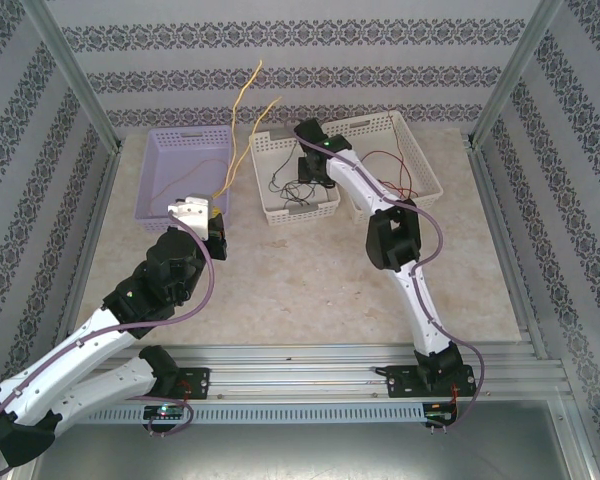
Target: Untangle the cables
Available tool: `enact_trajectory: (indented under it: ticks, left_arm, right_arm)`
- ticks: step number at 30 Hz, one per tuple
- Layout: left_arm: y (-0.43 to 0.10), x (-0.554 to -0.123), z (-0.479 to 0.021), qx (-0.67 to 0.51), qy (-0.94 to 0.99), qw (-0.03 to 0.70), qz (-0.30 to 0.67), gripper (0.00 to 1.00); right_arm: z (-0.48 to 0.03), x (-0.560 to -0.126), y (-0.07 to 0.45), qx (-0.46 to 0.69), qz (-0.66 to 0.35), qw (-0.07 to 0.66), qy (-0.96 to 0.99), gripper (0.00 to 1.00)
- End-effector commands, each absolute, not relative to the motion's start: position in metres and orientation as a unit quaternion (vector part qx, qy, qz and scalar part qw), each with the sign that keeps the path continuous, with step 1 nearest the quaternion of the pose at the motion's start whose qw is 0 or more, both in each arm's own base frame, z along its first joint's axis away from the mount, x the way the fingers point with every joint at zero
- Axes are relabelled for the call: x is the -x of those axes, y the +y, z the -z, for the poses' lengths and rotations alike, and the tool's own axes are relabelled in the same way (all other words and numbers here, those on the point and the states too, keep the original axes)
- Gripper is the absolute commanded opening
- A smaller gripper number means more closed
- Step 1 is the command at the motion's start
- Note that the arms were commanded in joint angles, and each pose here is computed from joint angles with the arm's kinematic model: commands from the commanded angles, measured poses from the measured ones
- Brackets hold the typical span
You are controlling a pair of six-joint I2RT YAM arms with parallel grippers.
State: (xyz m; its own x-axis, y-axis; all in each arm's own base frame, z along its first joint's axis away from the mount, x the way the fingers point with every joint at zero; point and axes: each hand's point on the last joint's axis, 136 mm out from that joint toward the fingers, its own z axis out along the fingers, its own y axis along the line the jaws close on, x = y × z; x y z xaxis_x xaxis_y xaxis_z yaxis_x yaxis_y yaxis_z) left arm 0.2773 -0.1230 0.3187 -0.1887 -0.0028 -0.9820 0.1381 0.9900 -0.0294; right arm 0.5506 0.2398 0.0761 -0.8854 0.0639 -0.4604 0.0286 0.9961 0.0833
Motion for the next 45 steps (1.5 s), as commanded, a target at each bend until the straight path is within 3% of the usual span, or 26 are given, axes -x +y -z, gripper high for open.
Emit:
enact_trajectory:
  ticks: [1, 13, 23, 26, 37, 41, 45]
  left_arm:
    - [-0.121, -0.280, -0.329, -0.041, 0.759, 0.648, 0.055, 0.00]
    - [-0.122, -0.281, -0.327, -0.043, 0.760, 0.646, 0.055, 0.00]
    - [-0.122, -0.281, -0.328, -0.044, 0.759, 0.647, 0.055, 0.00]
    - [-0.122, -0.281, -0.328, -0.044, 0.759, 0.647, 0.055, 0.00]
    - [-0.122, -0.281, -0.327, -0.043, 0.760, 0.646, 0.055, 0.00]
    - [-0.124, -0.281, -0.328, -0.046, 0.760, 0.646, 0.058, 0.00]
    - [-0.124, -0.281, -0.327, -0.045, 0.760, 0.646, 0.058, 0.00]
  right_arm:
    - [-0.053, -0.551, 0.231, -0.038, -0.020, 0.220, 0.974, 0.49]
    - [-0.037, -0.551, 0.245, -0.024, -0.023, 0.219, 0.975, 0.47]
    - [-0.063, -0.553, 0.272, 0.016, -0.033, 0.261, 0.965, 0.14]
    - [-0.081, -0.552, 0.281, 0.034, -0.033, 0.281, 0.959, 0.00]
    - [-0.137, -0.540, 0.292, 0.062, -0.034, 0.322, 0.944, 0.00]
    - [-0.143, -0.543, 0.266, 0.040, -0.012, 0.320, 0.947, 0.26]
    - [-0.128, -0.541, 0.242, 0.024, 0.007, 0.292, 0.956, 0.41]
